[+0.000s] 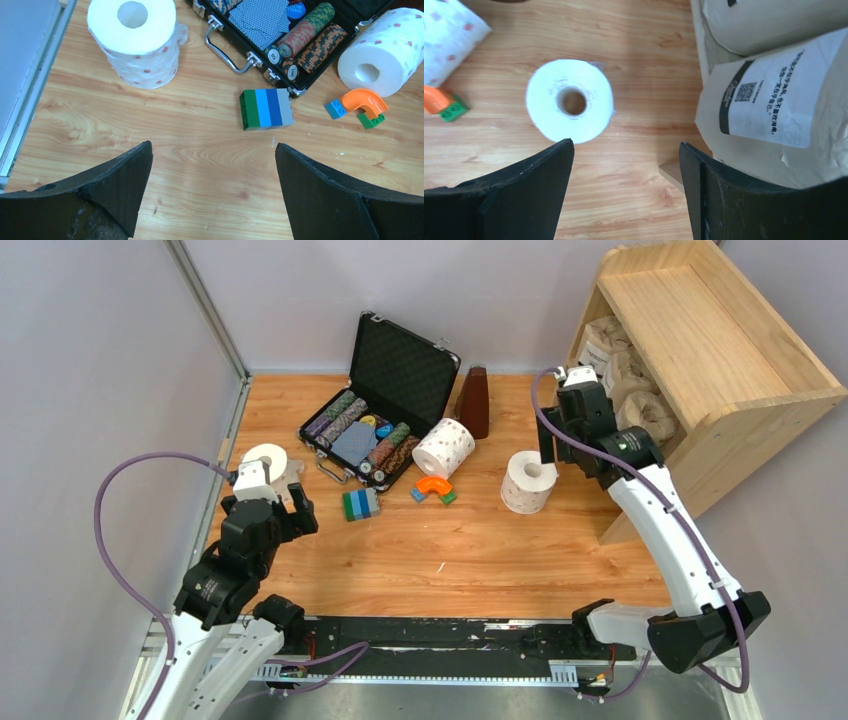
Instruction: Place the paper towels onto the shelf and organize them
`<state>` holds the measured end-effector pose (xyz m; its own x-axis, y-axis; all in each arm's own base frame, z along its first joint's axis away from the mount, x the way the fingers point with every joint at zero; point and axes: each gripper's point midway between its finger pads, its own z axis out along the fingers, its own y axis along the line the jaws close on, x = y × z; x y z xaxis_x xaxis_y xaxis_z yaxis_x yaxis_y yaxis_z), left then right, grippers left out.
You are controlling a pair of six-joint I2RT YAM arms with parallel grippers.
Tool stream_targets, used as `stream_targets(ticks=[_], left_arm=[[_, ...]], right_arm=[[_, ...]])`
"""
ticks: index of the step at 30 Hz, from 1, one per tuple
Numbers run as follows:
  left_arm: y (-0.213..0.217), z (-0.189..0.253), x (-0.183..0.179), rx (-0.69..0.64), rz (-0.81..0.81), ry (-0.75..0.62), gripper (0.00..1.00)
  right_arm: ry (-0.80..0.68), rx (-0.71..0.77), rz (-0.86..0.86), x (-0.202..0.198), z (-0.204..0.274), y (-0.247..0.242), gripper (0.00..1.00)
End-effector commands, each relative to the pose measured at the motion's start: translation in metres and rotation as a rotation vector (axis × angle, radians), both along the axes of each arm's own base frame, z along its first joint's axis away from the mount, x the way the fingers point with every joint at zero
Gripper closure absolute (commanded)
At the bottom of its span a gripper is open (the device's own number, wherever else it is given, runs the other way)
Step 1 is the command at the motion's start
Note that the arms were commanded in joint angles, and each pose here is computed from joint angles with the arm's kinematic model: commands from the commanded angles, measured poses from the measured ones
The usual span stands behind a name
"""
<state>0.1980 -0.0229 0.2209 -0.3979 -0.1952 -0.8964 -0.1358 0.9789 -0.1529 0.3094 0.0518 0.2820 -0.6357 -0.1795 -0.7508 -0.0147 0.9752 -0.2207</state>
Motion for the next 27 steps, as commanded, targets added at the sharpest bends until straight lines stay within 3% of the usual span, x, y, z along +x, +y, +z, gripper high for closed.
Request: stream_targets(ticks=[1, 7, 18, 22, 27], left_arm=[[-0.001, 0.005, 0.005, -0.006, 0.003, -0.026, 0.00], [-0.001, 0.006, 0.005, -0.004, 0.004, -0.027, 0.00], [-0.001, 0.006, 0.005, -0.005, 0.001, -0.026, 0.00], [-0.001, 0.006, 0.005, -0.005, 0.003, -0.028, 0.00], [-0.001, 0.006, 0.005, -0.004, 0.003, -0.027, 0.00]], right_arm=[[-0.053, -0.017, -0.151, 0.010, 0.001, -0.028, 0.21], [-0.042, -0.078, -0.287, 0.011, -0.007, -0.062, 0.20], [-0.051, -0.084, -0.367, 0.013, -0.005, -0.080, 0.16], [-0.058, -0.006, -0.275, 0.016, 0.002, -0.062, 0.19], [-0.088, 0.152, -0.035, 0.014, 0.022, -0.013, 0.20]])
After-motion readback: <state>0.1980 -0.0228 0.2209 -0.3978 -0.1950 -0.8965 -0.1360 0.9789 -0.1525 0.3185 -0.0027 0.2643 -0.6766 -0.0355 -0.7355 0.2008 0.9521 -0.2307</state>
